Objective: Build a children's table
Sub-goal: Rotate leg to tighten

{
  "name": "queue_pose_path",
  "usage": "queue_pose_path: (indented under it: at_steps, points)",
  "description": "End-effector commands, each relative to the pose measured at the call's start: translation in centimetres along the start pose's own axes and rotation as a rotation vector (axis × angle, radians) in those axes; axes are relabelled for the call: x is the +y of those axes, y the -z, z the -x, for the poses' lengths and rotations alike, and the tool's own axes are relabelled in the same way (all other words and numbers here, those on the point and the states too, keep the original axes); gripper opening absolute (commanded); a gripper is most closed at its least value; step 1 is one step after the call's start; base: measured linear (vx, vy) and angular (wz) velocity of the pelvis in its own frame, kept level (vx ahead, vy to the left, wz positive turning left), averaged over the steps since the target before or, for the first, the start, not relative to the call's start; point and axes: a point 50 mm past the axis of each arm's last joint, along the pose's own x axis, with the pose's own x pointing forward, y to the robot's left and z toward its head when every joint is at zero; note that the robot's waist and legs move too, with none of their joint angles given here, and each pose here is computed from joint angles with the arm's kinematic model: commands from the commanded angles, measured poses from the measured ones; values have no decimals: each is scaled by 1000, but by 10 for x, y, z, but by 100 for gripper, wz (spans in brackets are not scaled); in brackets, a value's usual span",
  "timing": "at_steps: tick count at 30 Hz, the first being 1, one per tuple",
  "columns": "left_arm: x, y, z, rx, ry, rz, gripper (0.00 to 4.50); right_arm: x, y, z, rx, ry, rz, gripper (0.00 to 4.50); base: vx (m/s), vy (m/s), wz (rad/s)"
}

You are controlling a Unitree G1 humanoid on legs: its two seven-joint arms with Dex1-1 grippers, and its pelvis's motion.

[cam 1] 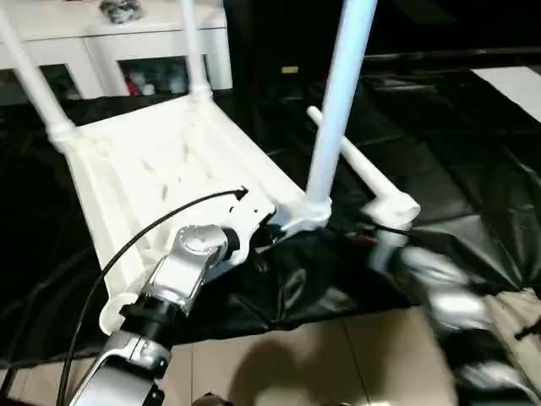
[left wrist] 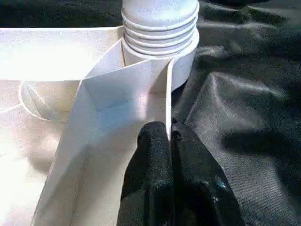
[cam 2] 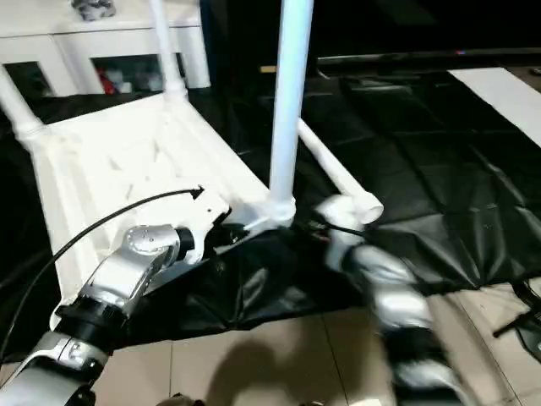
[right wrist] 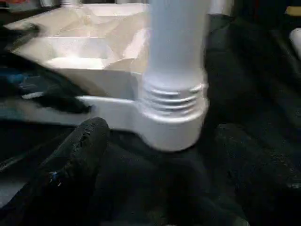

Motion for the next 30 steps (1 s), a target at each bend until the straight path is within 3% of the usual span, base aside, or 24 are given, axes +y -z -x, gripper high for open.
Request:
queue_pose_path:
  at_steps: [1,4,5,7,9,13,16,19,20,21,22,23,24,27,30]
  points:
    - [5,-16,1,-76,-31,-30,0,7,-8,1,-20,-75,3,409,0,0,0]
    - [3,-22,1,-121,2,-18,0,10,0,4,15,-57,-21,409,0,0,0]
    - [2,-25,2,-135,25,-19,45,10,2,1,24,-36,-25,416,0,0,0]
    - [2,-27,3,-144,29,-24,45,13,3,-1,32,-43,-36,416,0,0,0]
    - [6,-36,7,-191,-7,-40,76,21,5,-10,54,-47,-31,416,0,0,0]
    - [14,-44,14,-212,-41,-66,76,19,6,-21,68,45,-32,416,0,0,0]
    - [40,-58,35,-239,-181,-77,76,22,4,-39,65,108,-47,416,0,0,0]
    - [52,-60,46,-237,-251,-83,76,25,3,-44,65,106,-49,416,0,0,0]
    - [67,-59,61,-214,-351,-82,76,29,2,-50,65,100,-52,416,0,0,0]
    - [67,-59,61,-214,-351,-82,76,29,2,-50,65,100,-52,416,0,0,0]
    - [79,-58,72,-198,-432,-93,76,32,1,-53,65,94,-54,416,0,0,0]
    - [91,-56,85,-174,-528,-101,76,34,1,-57,69,90,-60,416,0,0,0]
    - [91,-56,85,-174,-528,-101,76,34,1,-57,69,90,-60,416,0,0,0]
    - [123,-38,124,-42,-803,-151,76,37,2,-64,82,84,-61,416,0,0,0]
    - [132,-26,144,23,-911,-145,40,37,2,-66,88,93,-55,416,0,0,0]
